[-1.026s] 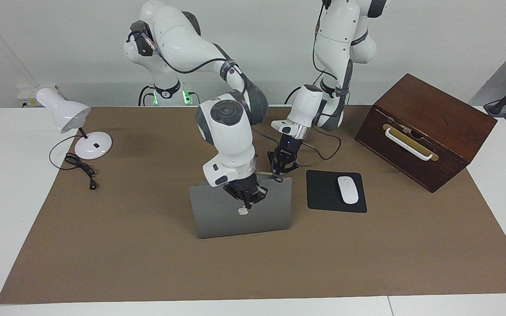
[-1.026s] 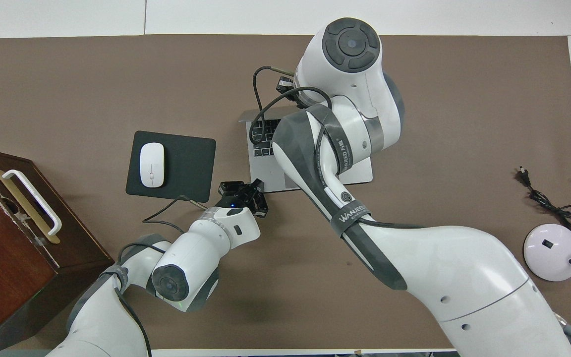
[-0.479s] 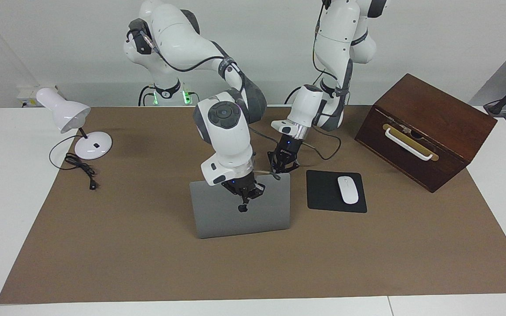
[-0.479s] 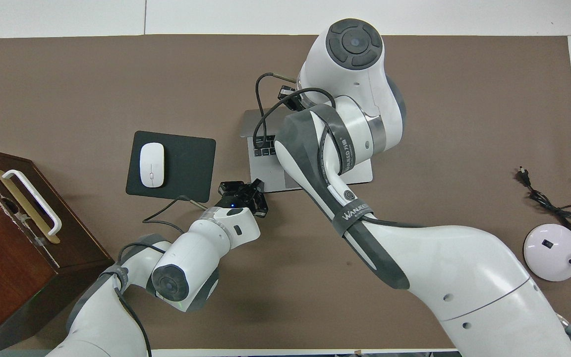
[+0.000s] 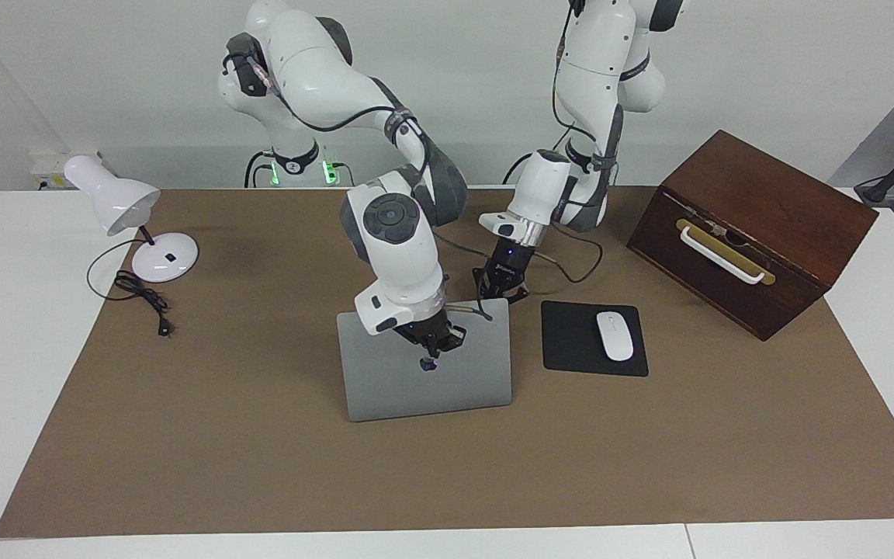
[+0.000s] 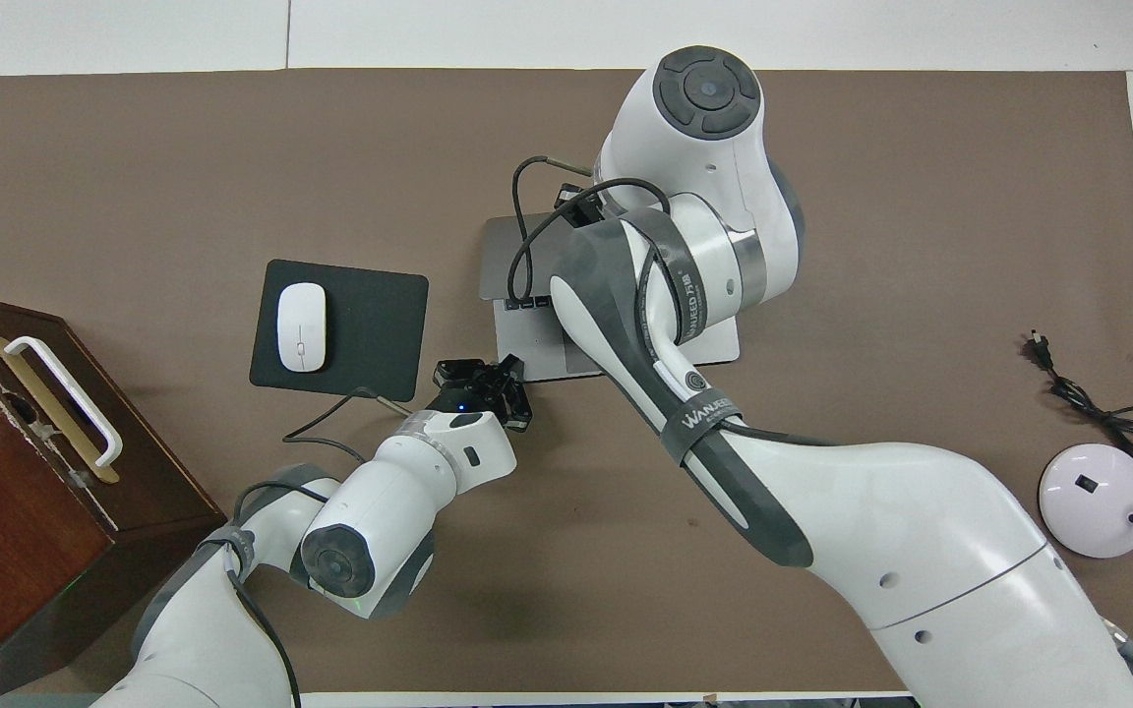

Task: Close laptop with both arms
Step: 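Press the lid fully shut onto the base with the right gripper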

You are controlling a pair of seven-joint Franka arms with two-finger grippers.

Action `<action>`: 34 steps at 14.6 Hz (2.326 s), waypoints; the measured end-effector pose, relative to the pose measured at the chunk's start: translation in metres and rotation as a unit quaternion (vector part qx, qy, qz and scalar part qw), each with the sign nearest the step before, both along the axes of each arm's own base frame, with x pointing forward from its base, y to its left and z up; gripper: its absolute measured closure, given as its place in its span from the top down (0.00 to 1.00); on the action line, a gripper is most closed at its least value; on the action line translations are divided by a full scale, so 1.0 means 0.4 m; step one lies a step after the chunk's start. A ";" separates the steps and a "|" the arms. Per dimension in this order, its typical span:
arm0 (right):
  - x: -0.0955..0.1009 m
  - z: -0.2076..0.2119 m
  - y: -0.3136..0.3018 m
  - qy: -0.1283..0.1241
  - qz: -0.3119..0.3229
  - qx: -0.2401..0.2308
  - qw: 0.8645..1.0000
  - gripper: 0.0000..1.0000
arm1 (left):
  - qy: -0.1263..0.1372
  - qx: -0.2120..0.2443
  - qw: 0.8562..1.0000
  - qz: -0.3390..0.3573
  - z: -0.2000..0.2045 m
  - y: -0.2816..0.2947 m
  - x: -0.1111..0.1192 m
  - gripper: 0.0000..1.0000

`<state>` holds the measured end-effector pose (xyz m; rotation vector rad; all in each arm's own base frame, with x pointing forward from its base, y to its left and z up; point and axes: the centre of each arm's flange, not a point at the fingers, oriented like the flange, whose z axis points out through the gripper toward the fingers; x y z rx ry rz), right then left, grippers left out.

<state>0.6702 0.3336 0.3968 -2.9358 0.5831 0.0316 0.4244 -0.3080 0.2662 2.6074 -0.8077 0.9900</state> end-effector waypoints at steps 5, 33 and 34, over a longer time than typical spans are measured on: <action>-0.006 -0.016 -0.017 0.026 -0.003 -0.003 1.000 0.01 | 0.000 0.000 1.000 0.000 0.000 0.000 0.000 0.01; -0.062 -0.164 -0.024 0.114 -0.008 -0.014 0.993 0.01 | 0.000 0.000 1.000 0.000 0.000 0.001 0.000 0.01; -0.062 -0.164 -0.024 0.114 -0.008 -0.014 0.993 0.01 | 0.000 0.000 1.000 0.000 0.000 0.001 0.000 0.01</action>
